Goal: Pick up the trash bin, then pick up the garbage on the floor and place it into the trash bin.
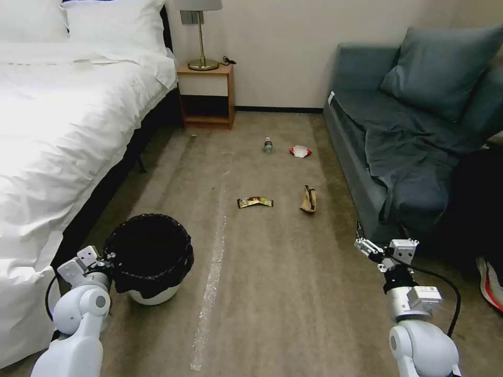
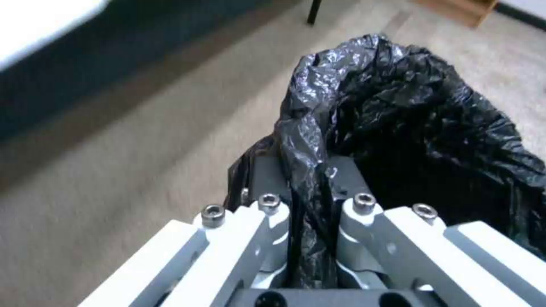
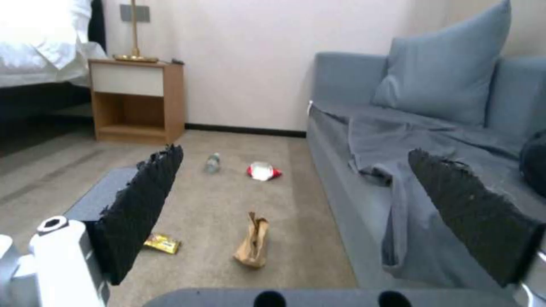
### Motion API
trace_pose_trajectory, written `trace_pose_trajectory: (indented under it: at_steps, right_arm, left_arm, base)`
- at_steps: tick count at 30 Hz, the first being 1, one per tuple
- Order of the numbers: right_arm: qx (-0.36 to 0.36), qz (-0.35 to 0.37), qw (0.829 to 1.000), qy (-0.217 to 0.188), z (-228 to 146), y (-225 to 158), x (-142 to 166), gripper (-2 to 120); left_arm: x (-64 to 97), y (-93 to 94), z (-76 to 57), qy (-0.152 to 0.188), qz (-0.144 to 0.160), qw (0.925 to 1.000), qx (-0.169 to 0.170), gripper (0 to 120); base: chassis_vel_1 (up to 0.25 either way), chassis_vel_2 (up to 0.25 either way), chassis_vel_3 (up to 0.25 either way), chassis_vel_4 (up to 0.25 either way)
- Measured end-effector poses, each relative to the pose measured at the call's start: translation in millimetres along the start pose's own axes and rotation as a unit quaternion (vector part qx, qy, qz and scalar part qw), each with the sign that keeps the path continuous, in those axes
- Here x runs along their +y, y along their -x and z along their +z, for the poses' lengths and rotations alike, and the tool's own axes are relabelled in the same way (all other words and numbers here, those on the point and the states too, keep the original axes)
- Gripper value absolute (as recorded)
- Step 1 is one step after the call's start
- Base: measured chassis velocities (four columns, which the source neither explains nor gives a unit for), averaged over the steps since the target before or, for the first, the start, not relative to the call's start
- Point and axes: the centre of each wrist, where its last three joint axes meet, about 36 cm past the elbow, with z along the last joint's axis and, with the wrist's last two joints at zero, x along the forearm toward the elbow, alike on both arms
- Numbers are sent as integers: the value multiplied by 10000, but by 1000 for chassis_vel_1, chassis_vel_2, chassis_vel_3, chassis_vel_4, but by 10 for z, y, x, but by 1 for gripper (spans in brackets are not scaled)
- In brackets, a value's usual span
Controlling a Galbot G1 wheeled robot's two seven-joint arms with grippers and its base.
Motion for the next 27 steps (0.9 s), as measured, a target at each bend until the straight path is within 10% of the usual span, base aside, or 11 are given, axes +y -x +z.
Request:
trace_pose_trajectory:
  at_steps: [27]
  right_arm:
    - [-468, -216, 9985, -158, 125, 83, 68, 100]
  left_arm:
    - [-423, -675, -424, 575, 563, 9918, -995, 6]
  base:
    - [0, 0, 0, 0]
